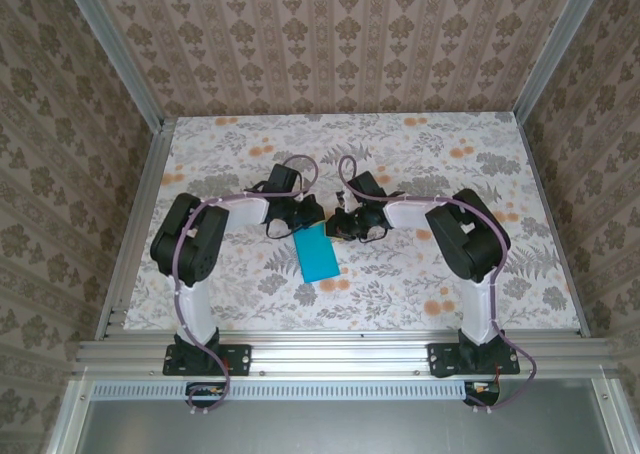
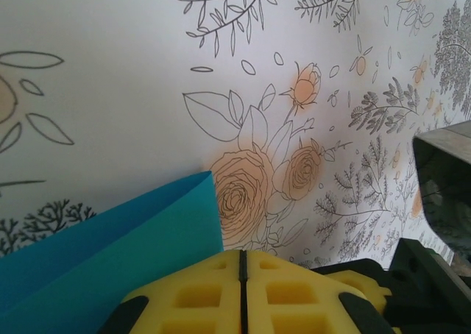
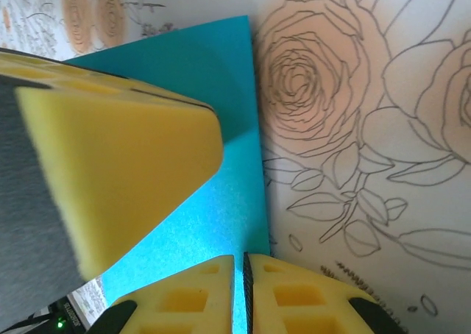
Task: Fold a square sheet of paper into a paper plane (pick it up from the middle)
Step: Hold the square sheet of paper at the center of the table, then fold the square sheet of paper in half at the center of the table.
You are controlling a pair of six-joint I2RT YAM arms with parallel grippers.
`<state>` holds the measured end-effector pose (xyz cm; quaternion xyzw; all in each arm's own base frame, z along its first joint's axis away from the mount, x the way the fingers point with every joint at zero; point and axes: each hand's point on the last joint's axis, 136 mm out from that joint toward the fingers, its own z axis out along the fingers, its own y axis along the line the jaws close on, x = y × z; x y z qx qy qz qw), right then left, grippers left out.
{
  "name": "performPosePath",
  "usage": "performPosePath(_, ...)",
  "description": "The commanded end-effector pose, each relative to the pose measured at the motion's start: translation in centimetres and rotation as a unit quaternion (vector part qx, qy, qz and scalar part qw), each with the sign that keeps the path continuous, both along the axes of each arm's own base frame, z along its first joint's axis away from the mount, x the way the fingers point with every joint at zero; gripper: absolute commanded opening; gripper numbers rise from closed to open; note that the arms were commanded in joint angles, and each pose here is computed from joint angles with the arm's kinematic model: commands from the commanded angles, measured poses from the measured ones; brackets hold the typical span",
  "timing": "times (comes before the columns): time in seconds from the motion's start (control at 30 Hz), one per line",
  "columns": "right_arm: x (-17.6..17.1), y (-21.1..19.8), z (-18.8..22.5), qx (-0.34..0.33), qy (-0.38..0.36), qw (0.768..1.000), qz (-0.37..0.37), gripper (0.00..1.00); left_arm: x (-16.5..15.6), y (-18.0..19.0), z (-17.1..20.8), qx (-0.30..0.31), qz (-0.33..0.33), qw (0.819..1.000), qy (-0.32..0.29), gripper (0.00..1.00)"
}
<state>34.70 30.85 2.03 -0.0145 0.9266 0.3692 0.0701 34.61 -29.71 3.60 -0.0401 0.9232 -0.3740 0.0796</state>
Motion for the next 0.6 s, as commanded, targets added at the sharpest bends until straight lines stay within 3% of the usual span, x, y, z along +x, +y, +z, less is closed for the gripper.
performPosePath(0.0,0.0,0.5,-0.5,0.000,0.013,1.000,0.001,0.13,0.7,-0.8,0.3,-0.017,-0.003,1.000,-0.001,0.09)
performPosePath(0.57,-2.5,-1.4,-1.8,-0.053,0.047,0.997,0.023,0.12,-0.5,1.9,-4.5,0.072,0.021,0.996,0.047,0.06)
